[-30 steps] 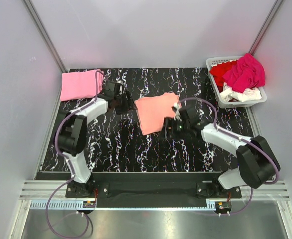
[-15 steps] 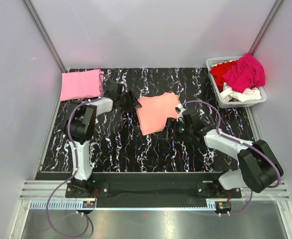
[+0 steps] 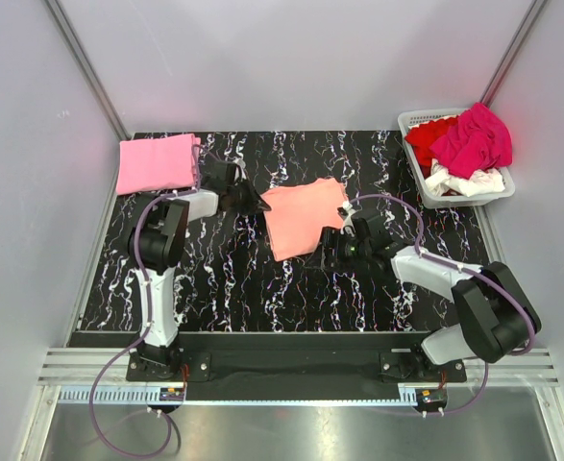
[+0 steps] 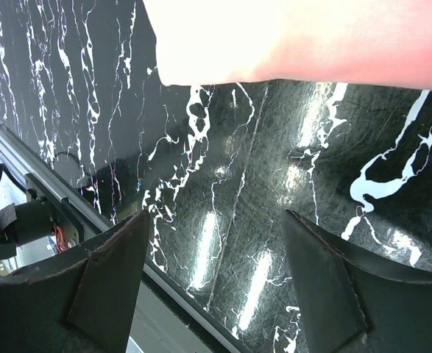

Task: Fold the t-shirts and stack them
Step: Neatly place the folded tshirt to the corner

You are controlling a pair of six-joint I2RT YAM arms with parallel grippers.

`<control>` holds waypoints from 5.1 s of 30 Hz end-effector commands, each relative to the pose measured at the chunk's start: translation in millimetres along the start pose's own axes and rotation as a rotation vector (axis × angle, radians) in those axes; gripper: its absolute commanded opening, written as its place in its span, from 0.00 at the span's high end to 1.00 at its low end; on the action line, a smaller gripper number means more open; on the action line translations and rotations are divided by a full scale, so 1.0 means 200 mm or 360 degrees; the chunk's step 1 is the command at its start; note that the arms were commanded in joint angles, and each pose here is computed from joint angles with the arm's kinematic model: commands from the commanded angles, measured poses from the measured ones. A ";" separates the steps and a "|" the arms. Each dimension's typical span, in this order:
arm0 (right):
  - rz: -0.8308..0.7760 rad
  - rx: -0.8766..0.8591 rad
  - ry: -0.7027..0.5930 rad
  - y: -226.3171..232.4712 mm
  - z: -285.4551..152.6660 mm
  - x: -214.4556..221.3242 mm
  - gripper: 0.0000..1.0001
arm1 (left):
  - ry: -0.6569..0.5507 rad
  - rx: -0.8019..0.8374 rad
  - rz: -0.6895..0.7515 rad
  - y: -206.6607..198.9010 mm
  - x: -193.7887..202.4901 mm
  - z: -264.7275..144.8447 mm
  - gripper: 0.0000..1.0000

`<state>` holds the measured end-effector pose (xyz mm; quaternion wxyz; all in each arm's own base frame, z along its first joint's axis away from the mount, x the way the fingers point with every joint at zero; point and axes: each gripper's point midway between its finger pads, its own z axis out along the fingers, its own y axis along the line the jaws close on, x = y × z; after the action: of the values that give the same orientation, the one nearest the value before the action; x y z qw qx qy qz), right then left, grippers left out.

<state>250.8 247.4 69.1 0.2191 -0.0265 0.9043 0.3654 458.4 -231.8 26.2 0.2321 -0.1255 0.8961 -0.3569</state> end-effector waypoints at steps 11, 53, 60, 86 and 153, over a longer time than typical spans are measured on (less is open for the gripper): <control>-0.0026 -0.0097 -0.0063 0.08 0.00 -0.11 0.21 | -0.0206 -0.0108 0.0184 -0.03 -0.51 -0.38 1.00; 0.0051 -0.0136 0.0007 0.03 0.05 -0.11 0.25 | -0.1069 -0.0479 0.0559 -0.06 -1.67 -1.35 0.85; 0.0066 -0.0154 0.0016 0.02 0.06 -0.11 0.25 | -0.1143 -0.0467 0.0605 -0.04 -1.74 -1.37 0.83; 0.0097 -0.0179 0.0052 0.00 0.07 -0.11 0.25 | -0.0966 -0.0795 0.0226 0.59 -1.50 -1.25 0.29; 0.0122 -0.0222 0.0172 0.02 0.13 -0.10 0.20 | -0.0856 -0.0970 -0.0240 1.32 -1.53 -0.96 0.39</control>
<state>269.0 260.8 51.8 0.1445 -0.0139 0.8950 0.4217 598.0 189.3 50.9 0.3648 -0.3418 0.8658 -0.0221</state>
